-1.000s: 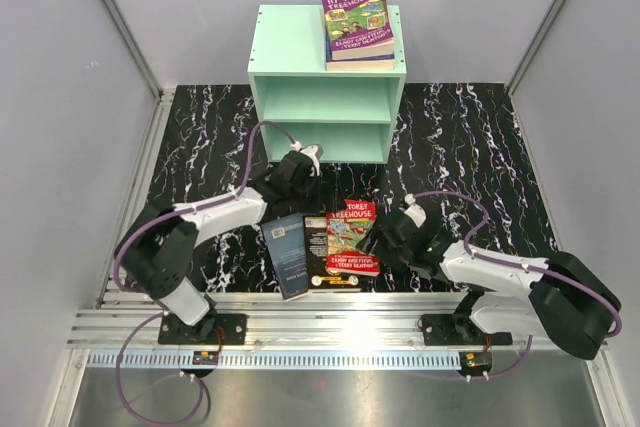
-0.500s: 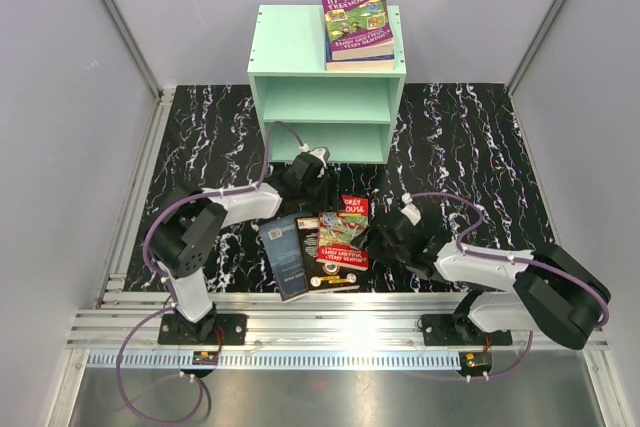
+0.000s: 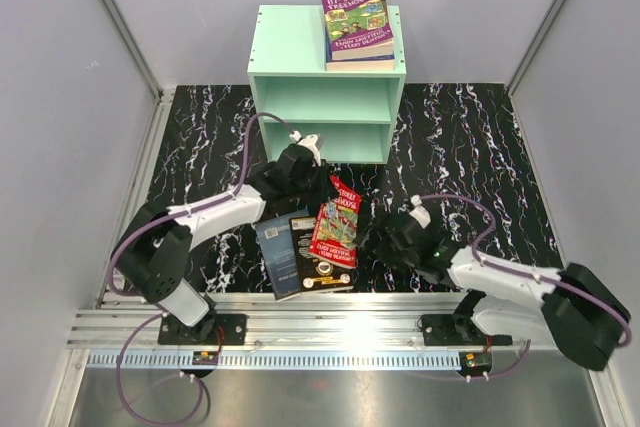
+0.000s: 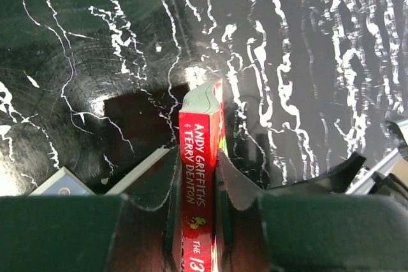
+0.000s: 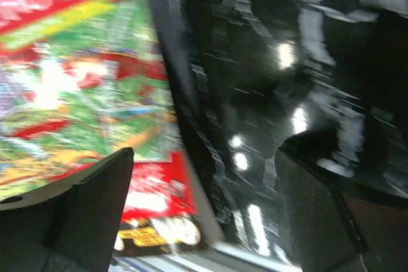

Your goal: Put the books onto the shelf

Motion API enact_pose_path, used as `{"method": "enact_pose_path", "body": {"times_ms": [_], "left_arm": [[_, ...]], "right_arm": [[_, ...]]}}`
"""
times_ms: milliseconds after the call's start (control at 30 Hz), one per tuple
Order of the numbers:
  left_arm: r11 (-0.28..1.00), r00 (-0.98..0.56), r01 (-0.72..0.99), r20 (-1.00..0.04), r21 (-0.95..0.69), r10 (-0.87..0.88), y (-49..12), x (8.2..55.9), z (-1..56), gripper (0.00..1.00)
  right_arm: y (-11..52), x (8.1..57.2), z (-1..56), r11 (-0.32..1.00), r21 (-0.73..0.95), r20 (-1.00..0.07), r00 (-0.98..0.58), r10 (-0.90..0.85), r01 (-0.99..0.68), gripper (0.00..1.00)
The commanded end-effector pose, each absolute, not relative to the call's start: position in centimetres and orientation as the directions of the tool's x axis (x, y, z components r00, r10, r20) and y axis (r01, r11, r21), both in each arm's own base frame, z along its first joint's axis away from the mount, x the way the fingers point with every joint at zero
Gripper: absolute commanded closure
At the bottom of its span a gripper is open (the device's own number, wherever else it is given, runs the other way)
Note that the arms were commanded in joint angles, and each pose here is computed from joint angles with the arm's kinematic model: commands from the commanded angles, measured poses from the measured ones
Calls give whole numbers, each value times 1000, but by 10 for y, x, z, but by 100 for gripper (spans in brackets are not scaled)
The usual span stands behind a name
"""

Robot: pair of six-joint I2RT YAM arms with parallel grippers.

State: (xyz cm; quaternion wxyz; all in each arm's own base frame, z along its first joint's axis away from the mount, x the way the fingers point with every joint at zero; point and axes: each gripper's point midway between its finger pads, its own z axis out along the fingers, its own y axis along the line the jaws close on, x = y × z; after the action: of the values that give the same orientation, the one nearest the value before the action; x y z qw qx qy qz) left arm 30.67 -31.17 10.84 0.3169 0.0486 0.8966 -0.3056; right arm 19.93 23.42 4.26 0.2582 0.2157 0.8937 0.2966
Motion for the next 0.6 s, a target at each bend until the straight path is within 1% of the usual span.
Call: {"method": "enact_pose_path", "body": {"times_ms": [0, 33, 67, 100, 133, 167, 200, 233, 300, 333, 433, 567], "left_arm": [[778, -742, 309, -650, -547, -163, -312, 311, 143, 100], [768, -748, 293, -637, -570, -188, -312, 310, 145, 100], [755, -749, 288, -630, -590, -206, -313, 307, 145, 100], [731, -732, 297, -639, -614, -239, -316, 309, 155, 100], [705, -739, 283, -617, -650, -271, -319, 308, 160, 100], [687, -747, 279, -602, -671, -284, -320, 304, 159, 100], [652, -737, 294, -600, -699, -312, -324, 305, 170, 100], [625, -747, 273, -571, -731, -341, -327, 304, 173, 100], [565, -754, 289, -548, -773, -364, -333, 300, 186, 100], [533, -761, 282, -524, -798, -382, -336, 298, 192, 100], [457, -775, 298, -492, -838, -396, -342, 292, 213, 100], [380, -779, 317, -467, -869, -418, -345, 289, 238, 100]], "right_arm": [[175, 168, 22, 826, 450, -369, -772, 518, 339, 0], [173, 167, 29, 817, 468, -375, -761, 529, 338, 0], [175, 169, 51, 782, 540, -382, -736, 559, 313, 0], [171, 164, 55, 769, 554, -372, -731, 572, 320, 0], [172, 165, 77, 717, 636, -371, -703, 607, 284, 0], [172, 163, 84, 693, 669, -360, -697, 620, 270, 0], [170, 158, 82, 669, 692, -342, -693, 634, 271, 0], [172, 158, 101, 607, 764, -334, -671, 662, 219, 0], [175, 154, 102, 550, 815, -306, -671, 676, 183, 0], [177, 153, 114, 497, 857, -294, -661, 690, 137, 0], [180, 149, 109, 433, 892, -244, -667, 704, 131, 0], [179, 148, 97, 456, 876, -242, -670, 701, 160, 0]]}}
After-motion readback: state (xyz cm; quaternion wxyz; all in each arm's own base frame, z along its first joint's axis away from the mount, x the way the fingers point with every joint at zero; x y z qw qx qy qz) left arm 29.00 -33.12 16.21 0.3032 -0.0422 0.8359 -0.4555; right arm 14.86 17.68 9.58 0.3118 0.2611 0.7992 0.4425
